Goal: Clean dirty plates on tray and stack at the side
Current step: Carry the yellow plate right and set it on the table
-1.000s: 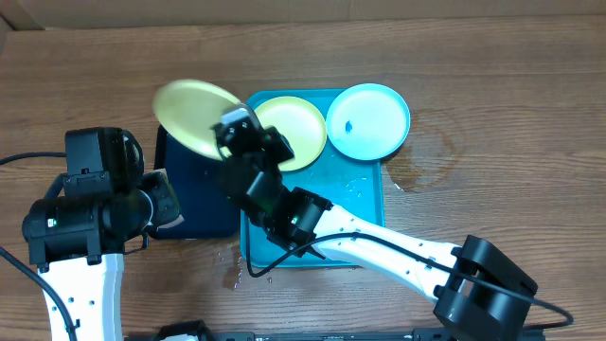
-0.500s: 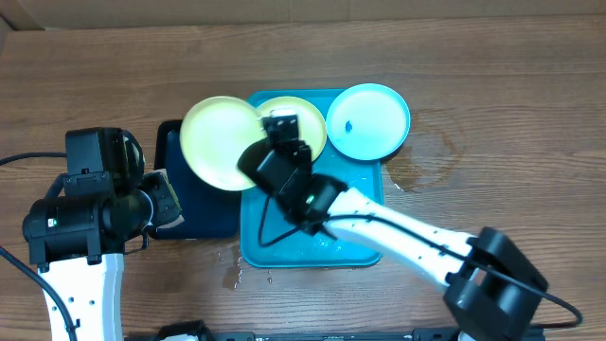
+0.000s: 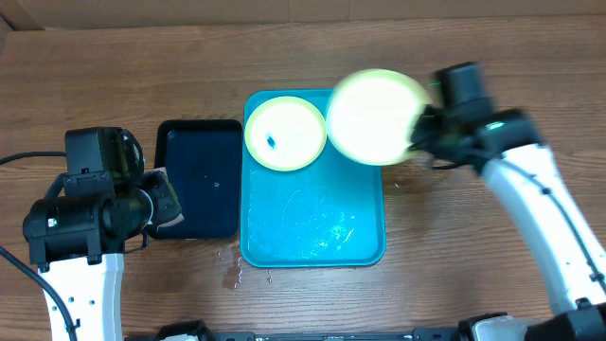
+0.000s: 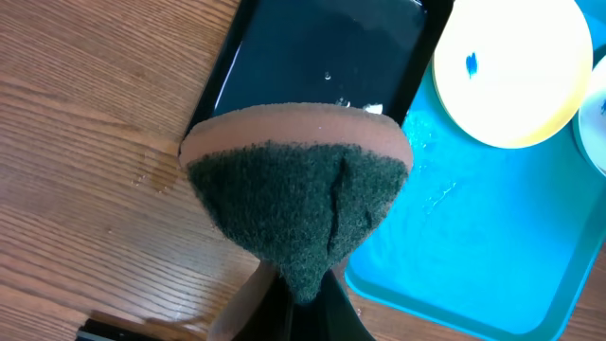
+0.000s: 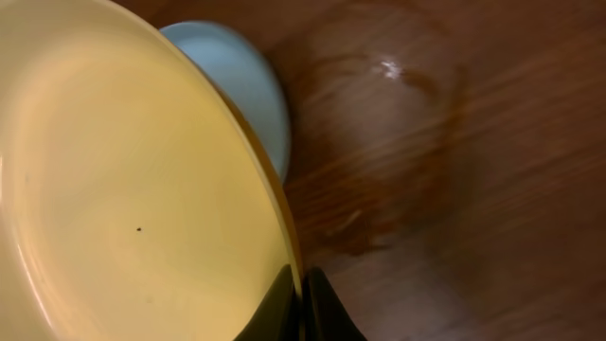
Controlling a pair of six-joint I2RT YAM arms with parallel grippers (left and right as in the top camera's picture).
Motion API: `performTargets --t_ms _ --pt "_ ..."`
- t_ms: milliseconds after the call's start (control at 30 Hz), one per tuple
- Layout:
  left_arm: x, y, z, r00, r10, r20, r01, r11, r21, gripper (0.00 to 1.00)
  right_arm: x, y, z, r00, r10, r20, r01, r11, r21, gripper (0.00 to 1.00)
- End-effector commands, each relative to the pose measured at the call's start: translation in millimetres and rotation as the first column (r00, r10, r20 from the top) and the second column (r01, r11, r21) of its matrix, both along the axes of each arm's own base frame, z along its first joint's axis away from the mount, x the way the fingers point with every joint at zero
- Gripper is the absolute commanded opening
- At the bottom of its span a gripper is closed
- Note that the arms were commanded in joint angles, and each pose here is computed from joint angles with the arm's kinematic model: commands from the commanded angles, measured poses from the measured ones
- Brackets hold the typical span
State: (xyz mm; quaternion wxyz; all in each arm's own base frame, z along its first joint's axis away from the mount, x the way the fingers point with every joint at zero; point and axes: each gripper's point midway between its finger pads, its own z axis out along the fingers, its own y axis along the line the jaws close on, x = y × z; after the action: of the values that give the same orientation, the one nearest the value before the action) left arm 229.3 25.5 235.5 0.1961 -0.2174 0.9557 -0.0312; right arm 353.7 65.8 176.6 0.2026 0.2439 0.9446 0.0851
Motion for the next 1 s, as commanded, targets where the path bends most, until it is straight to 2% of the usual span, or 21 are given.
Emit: performTargets --t_ms 0,167,333,667,967 --pt "0 2 4 1.0 0.023 0.021 -0.023 1.0 0.004 0.04 -13 -64 -7 0.979 -0.184 -0.081 0.188 0.981 0.037 0.04" --pt "1 2 3 1.0 0.022 0.017 -0.022 1.0 0.004 0.04 -34 -127 -30 0.918 -0.368 -0.151 0.374 0.927 0.014 0.04" --pt "1 2 1 1.0 0.022 0.005 -0.022 1.0 0.002 0.04 -50 -153 -61 0.862 -0.47 -0.188 0.481 0.877 0.013 0.04" --pt "1 2 0 1.0 0.021 -0.001 -0.021 1.0 -0.001 0.04 -58 -148 -133 0.835 -0.527 -0.156 0.539 0.841 0.046 0.04" --pt "1 2 0 1.0 0.021 -0.001 -0.021 1.0 -0.001 0.04 -69 -137 -159 0.848 -0.506 -0.157 0.518 0.854 0.045 0.04"
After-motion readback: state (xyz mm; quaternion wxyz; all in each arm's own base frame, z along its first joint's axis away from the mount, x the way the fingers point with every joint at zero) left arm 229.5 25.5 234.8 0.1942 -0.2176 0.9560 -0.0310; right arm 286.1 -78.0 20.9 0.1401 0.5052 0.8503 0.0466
